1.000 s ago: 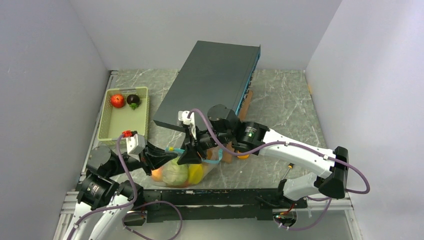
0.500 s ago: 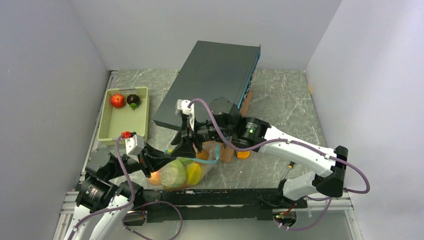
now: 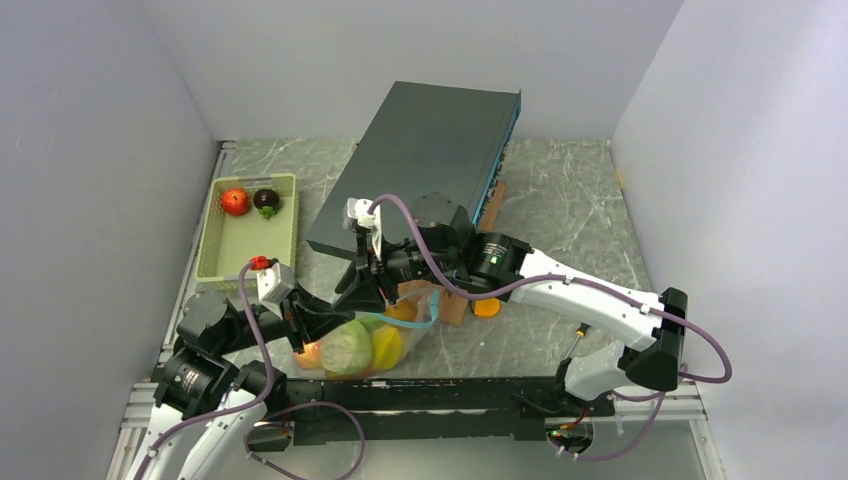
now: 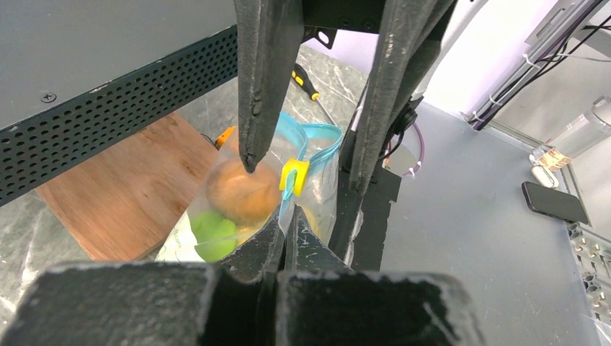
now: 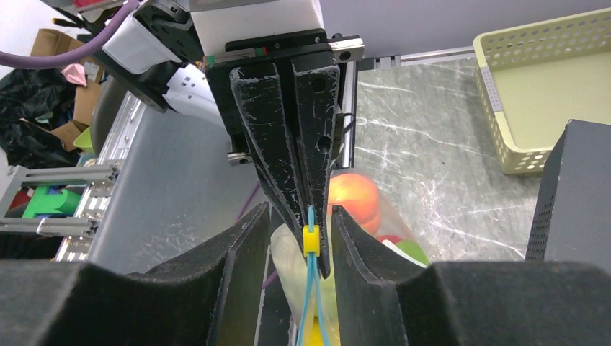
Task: Place the food in the zip-top bag and seal the zipper
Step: Zip the zipper food storage bag at the center of the board.
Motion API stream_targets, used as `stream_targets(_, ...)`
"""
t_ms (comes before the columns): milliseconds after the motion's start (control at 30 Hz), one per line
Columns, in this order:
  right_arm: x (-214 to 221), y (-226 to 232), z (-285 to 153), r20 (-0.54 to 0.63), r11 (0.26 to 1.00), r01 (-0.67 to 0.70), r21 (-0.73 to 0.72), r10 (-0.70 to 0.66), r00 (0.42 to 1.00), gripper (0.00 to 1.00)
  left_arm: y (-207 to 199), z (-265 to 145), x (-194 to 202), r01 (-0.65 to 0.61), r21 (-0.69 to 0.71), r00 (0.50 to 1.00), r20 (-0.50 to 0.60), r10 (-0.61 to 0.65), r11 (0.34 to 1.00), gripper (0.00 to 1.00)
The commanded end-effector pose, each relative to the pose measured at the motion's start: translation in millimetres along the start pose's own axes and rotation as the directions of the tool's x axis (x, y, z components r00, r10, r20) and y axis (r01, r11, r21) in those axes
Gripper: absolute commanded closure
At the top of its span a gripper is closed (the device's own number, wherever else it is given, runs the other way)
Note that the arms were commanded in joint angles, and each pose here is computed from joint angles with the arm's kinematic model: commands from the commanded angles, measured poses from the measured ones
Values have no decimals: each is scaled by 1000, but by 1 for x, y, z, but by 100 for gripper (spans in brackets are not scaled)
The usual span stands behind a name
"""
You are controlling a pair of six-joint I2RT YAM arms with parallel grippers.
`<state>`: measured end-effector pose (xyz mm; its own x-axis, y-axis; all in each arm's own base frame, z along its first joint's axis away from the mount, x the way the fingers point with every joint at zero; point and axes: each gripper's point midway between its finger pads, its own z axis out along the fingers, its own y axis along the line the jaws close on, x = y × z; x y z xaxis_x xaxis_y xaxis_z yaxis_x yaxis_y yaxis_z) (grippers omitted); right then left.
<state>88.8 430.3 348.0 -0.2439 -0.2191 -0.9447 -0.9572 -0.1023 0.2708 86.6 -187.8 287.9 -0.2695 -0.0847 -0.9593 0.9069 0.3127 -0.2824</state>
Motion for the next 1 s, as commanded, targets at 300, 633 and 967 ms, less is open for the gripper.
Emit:
stream_targets(300, -9, 6, 1, 37, 999, 24, -34, -22, 999, 70, -26, -11, -34, -97, 41, 991, 96, 93, 994, 100)
stream_targets(633, -8, 6, 1, 37, 999, 19, -37, -17, 999, 84, -27, -13, -41, -95, 22, 988, 124, 92, 995, 100)
stream_targets(967, -6, 6, 4, 32, 999, 15, -48, -13, 999, 82, -29, -17, -47, -93, 9, 985, 147, 91, 996, 100)
